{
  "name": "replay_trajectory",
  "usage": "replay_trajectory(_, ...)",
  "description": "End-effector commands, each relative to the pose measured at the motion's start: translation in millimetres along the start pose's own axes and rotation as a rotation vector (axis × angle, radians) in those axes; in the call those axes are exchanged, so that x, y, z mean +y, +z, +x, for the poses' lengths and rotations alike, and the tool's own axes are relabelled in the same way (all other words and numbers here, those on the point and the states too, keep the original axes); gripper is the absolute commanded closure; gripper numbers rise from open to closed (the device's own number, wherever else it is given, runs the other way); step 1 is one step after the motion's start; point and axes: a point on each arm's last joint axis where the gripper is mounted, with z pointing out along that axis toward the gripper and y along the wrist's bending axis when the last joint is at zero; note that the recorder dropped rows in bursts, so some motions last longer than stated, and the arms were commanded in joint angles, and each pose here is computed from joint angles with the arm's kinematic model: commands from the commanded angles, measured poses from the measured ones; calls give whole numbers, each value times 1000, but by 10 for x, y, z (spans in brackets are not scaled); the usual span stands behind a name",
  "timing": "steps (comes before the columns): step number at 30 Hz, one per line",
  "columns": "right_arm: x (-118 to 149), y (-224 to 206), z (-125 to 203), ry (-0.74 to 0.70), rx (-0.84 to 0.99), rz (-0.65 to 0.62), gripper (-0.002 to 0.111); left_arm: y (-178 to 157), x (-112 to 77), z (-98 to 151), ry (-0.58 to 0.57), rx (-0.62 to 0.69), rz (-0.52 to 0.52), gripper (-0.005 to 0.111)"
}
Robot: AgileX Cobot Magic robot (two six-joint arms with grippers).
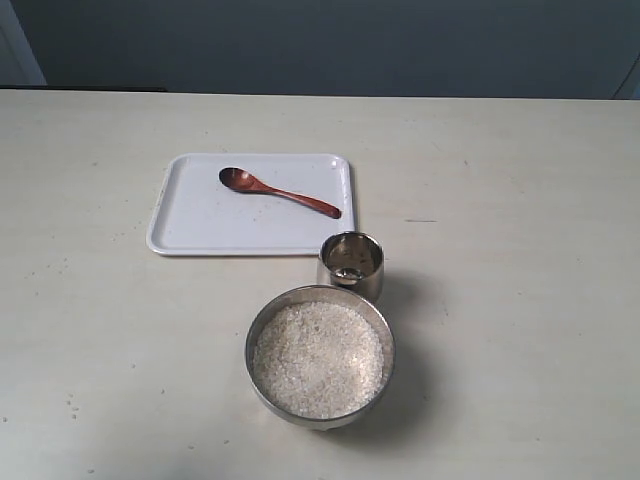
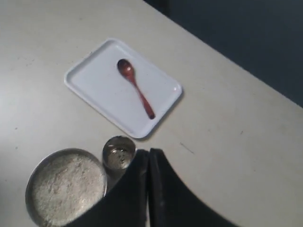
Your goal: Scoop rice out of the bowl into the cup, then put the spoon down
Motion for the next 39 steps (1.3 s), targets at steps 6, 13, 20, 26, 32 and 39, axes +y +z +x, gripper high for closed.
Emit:
replay_trajectory(6, -513, -295, 575, 375, -227, 282, 109, -6, 3, -23, -1, -21, -3, 106)
replay_trajectory(13, -575, -255, 1609, 540, -332, 551, 109, -6, 3, -23, -1, -21, -3, 106)
replay_trajectory(20, -280, 61, 2541, 433, -530, 723, 109, -6, 3, -23, -1, -21, -3, 106)
replay_trajectory(26, -165, 277, 2933, 423, -701, 773, 109, -6, 3, -23, -1, -21, -3, 106)
replay_trajectory(32, -142, 410, 3096, 434, -687, 772, 109, -6, 3, -23, -1, -21, -3, 106)
replay_trajectory(39, -132, 458, 3146, 464, -616, 750, 109, -6, 3, -23, -1, -21, -3, 106)
